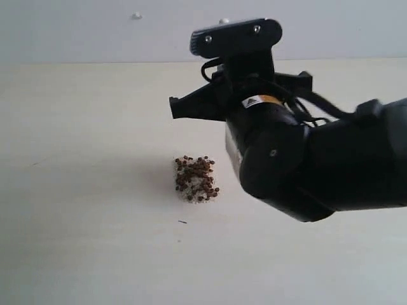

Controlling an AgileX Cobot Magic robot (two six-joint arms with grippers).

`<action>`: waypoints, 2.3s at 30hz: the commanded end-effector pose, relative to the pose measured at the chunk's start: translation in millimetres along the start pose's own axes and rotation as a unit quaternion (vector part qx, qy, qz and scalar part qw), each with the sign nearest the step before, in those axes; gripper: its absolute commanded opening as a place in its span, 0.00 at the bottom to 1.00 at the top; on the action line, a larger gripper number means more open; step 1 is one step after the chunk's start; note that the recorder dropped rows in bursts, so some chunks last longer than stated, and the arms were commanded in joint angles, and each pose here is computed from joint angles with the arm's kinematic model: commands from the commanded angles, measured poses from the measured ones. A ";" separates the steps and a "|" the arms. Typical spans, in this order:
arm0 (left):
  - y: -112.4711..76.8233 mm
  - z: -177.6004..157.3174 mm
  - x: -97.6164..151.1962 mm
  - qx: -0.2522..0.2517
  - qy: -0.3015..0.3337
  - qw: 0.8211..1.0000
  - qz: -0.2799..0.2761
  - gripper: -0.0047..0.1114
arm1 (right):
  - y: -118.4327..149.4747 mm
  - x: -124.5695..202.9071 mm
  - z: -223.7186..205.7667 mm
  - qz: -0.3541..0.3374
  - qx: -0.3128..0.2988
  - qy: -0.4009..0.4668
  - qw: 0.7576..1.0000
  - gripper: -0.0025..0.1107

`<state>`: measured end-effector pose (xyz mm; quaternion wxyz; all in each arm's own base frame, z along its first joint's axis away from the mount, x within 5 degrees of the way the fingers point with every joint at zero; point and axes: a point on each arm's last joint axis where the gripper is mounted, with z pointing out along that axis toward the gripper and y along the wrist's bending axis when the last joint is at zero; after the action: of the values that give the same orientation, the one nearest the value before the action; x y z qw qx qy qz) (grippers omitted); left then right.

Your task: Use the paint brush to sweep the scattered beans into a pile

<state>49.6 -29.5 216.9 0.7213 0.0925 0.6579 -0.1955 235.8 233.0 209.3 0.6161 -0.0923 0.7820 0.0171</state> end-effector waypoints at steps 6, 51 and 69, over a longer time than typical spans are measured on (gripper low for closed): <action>-0.8 0.4 1.0 0.007 0.003 1.000 -0.003 0.04 | -53.1 -39.1 -33.8 -0.127 -0.020 0.000 0.992 0.02; -0.8 0.4 1.0 0.007 0.003 1.000 -0.003 0.04 | -145.1 55.9 108.6 0.268 -0.408 0.382 0.785 0.02; -0.8 0.4 1.0 0.007 0.003 1.000 -0.003 0.04 | -140.1 90.5 120.9 0.316 -0.405 0.402 0.758 0.02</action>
<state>49.6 -29.5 216.9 0.7215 0.0930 0.6579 -0.1949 351.9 102.1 101.6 0.0985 -0.0799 0.8693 0.4778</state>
